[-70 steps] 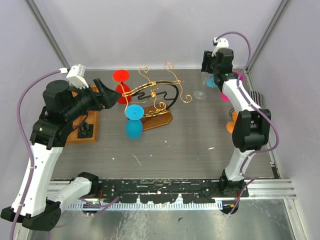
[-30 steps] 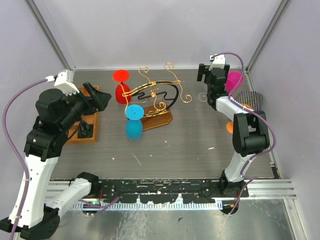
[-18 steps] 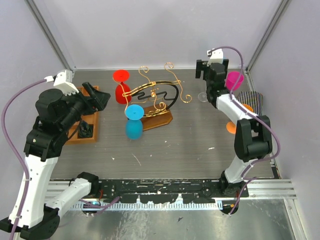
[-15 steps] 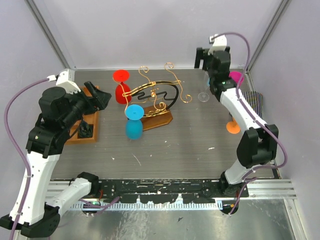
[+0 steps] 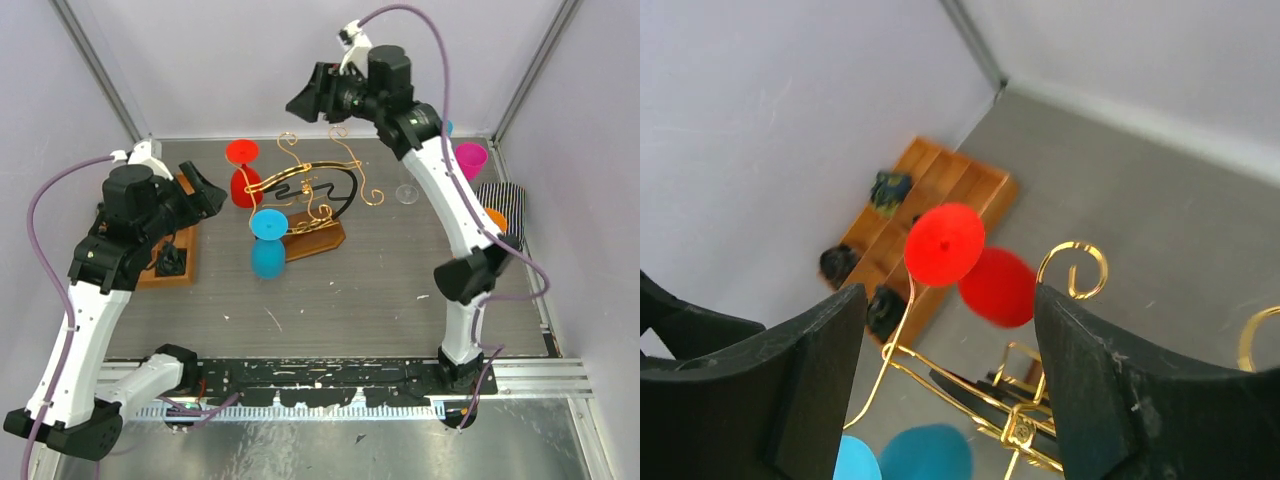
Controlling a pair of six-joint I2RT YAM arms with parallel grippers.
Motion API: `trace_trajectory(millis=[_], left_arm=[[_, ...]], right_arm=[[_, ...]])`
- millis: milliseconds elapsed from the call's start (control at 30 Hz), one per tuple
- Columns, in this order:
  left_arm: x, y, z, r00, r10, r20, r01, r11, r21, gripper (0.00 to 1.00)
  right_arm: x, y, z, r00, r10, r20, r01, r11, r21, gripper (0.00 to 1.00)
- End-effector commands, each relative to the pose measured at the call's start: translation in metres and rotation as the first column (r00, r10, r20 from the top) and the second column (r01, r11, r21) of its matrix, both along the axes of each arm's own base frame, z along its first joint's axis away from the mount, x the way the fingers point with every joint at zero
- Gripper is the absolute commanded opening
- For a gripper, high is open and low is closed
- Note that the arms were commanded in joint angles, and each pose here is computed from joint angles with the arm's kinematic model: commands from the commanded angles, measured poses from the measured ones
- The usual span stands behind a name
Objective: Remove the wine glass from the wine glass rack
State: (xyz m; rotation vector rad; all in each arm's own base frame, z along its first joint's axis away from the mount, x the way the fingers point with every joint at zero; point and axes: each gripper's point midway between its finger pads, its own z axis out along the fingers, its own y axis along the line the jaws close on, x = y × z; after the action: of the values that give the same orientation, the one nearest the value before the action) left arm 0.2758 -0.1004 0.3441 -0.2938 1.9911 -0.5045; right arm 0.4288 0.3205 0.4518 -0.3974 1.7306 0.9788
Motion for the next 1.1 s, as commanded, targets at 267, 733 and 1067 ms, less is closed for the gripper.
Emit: trace_trajectory(millis=[267,733,1067], left_arm=[[-0.008,0.011,-0.004,0.999,0.048,0.004,-0.048,0.999,0.002,0.83],[-0.015,0.017,-0.003,0.998,0.056,0.019,-0.056,0.998,0.018,0.84],[-0.007,0.016,-0.017,0.997,0.073,-0.028,-0.072,0.997,0.022,0.84]], right_arm=[[-0.011,0.088,-0.078,0.886,0.215,-0.412,-0.167,0.975,0.149,0.71],[-0.005,0.089,-0.066,0.936,0.128,-0.327,-0.098,0.989,0.108,0.65],[-0.024,0.108,-0.058,0.924,0.212,-0.319,-0.174,0.974,0.143,0.59]])
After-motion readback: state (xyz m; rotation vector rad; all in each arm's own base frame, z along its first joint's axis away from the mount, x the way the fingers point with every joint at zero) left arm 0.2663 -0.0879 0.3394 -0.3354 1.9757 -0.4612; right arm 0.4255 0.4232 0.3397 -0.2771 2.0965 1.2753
